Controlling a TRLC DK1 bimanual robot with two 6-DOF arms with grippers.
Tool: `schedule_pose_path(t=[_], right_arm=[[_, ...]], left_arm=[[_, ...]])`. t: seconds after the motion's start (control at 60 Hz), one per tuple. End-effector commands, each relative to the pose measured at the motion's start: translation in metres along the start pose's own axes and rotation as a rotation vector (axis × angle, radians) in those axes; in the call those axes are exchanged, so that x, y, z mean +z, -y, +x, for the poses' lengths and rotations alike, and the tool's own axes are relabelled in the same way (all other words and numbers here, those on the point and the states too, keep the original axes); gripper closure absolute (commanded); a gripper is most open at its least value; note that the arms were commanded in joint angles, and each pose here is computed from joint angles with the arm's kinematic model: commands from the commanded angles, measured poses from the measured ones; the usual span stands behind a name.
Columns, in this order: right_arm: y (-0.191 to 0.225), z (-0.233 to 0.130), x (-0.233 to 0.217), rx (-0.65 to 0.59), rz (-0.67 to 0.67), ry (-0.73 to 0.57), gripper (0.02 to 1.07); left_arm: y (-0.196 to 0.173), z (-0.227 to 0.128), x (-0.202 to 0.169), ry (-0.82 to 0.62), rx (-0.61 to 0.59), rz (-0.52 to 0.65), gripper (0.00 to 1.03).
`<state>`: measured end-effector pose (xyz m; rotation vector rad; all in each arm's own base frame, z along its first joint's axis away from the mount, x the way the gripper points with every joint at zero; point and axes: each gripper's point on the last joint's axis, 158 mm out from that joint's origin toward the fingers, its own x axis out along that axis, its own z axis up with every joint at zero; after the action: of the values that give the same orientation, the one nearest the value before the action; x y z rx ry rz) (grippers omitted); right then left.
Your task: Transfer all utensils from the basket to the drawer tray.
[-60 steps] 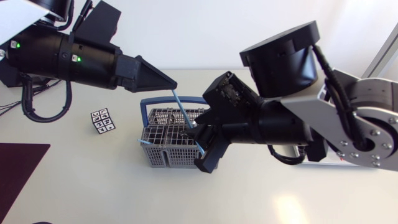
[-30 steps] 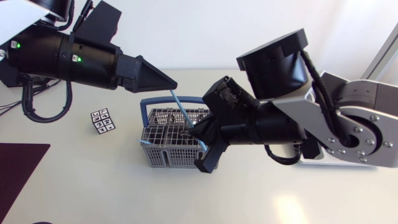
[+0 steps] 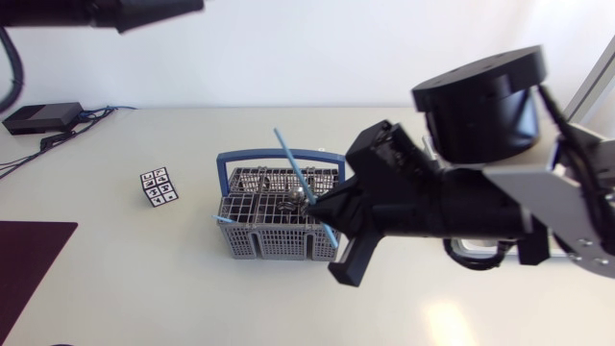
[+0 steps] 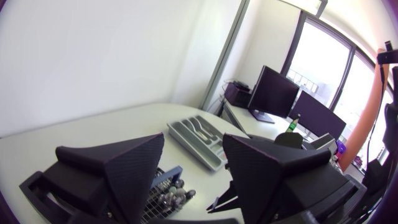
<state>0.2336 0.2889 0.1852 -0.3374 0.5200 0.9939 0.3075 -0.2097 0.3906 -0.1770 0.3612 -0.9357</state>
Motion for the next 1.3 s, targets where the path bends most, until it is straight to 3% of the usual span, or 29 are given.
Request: schedule_pose_path(t=[0.0, 0.117, 0.233, 0.383, 0.55, 0.733, 0.983, 1.05, 1.067, 1.15, 1.217, 1.283], right_arm=[[0.022, -0.021, -0.003, -0.063, 0.070, 0.030, 1.01], [0.069, -0.049, -0.002, -0.184, 0.147, 0.064, 1.01], [0.129, -0.076, -0.021, -0.319, 0.266, 0.066, 1.01], [0.210, -0.103, -0.075, -0.504, 0.423, -0.007, 1.01], [0.276, -0.116, -0.147, -0.622, 0.602, -0.114, 1.01], [0.317, -0.105, -0.224, -0.659, 0.760, -0.250, 1.01], [0.341, -0.081, -0.279, -0.661, 0.852, -0.370, 0.98], [0.342, -0.077, -0.286, -0.662, 0.865, -0.382, 0.86], [0.341, -0.076, -0.289, -0.660, 0.870, -0.387, 0.74], [0.338, -0.072, -0.289, -0.652, 0.869, -0.392, 0.35], [0.334, -0.071, -0.285, -0.649, 0.861, -0.388, 0.19], [0.330, -0.072, -0.278, -0.653, 0.849, -0.381, 0.15]], left_arm=[[-0.007, -0.022, 0.025, 0.070, 0.046, 0.012, 0.25], [-0.029, -0.023, 0.003, 0.011, 0.107, 0.045, 0.25], [-0.055, -0.016, -0.045, -0.111, 0.172, 0.091, 0.25], [-0.087, -0.011, -0.115, -0.295, 0.248, 0.202, 0.25], [-0.102, -0.018, -0.167, -0.418, 0.260, 0.308, 0.25], [-0.097, -0.031, -0.206, -0.484, 0.233, 0.430, 0.25], [-0.087, -0.042, -0.252, -0.568, 0.169, 0.516, 0.25], [-0.086, -0.043, -0.261, -0.582, 0.157, 0.520, 0.25], [-0.085, -0.043, -0.265, -0.584, 0.150, 0.524, 0.25], [-0.079, -0.039, -0.275, -0.580, 0.128, 0.538, 0.25], [-0.074, -0.035, -0.279, -0.563, 0.118, 0.546, 0.25], [-0.069, -0.029, -0.279, -0.533, 0.113, 0.558, 0.25]])
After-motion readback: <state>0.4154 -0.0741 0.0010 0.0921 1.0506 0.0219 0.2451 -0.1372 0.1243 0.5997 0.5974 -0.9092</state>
